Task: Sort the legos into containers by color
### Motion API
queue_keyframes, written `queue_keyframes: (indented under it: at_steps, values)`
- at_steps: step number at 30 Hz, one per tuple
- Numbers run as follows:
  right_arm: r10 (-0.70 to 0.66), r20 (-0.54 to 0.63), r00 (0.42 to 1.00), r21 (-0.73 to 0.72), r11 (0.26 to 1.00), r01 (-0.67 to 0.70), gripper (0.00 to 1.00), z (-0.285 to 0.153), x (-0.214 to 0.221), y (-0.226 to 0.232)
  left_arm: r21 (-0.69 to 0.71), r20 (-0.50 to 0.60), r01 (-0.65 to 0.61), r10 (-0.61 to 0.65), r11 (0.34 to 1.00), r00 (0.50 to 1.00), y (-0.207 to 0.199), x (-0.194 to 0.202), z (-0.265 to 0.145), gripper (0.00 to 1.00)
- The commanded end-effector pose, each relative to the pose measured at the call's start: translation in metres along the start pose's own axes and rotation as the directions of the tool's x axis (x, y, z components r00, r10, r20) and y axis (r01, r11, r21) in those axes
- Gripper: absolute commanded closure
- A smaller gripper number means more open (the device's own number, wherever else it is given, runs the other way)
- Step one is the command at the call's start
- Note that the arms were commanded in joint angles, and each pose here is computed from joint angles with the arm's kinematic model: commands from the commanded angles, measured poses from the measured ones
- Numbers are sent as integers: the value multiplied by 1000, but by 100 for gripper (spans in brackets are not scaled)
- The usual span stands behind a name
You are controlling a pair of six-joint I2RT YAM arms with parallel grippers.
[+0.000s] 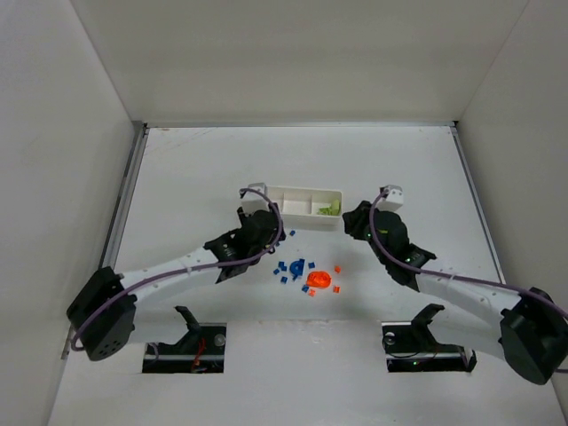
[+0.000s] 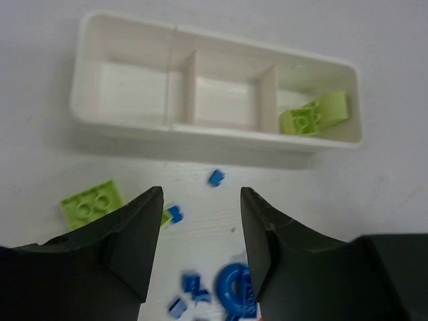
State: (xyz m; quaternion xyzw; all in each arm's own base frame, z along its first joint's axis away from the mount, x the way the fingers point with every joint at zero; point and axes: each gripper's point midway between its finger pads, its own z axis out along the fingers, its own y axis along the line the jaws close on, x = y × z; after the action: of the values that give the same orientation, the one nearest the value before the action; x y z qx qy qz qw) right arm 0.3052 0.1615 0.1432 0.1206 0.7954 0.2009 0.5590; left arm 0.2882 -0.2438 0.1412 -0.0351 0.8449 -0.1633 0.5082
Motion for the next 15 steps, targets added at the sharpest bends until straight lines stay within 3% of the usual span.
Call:
queue_keyframes:
  at_steps: [1,4,8,15]
  values:
    - [-68,16,998,-143,987,70,58,2,-9,53,-194,-45,-9,1,981,999,65,29,-25,52]
    - [-178,-43,983,-226,960,165,47,0,17,83,-273,-87,2,-26,962,996,97,52,-38,50]
    - [-261,-115,958,-296,930,218,38,-11,55,104,-284,-109,1,-33,959,994,109,65,-45,49]
    - [-375,-283,883,-361,894,264,39,-36,132,115,-280,-132,2,-41,960,990,114,77,-47,49]
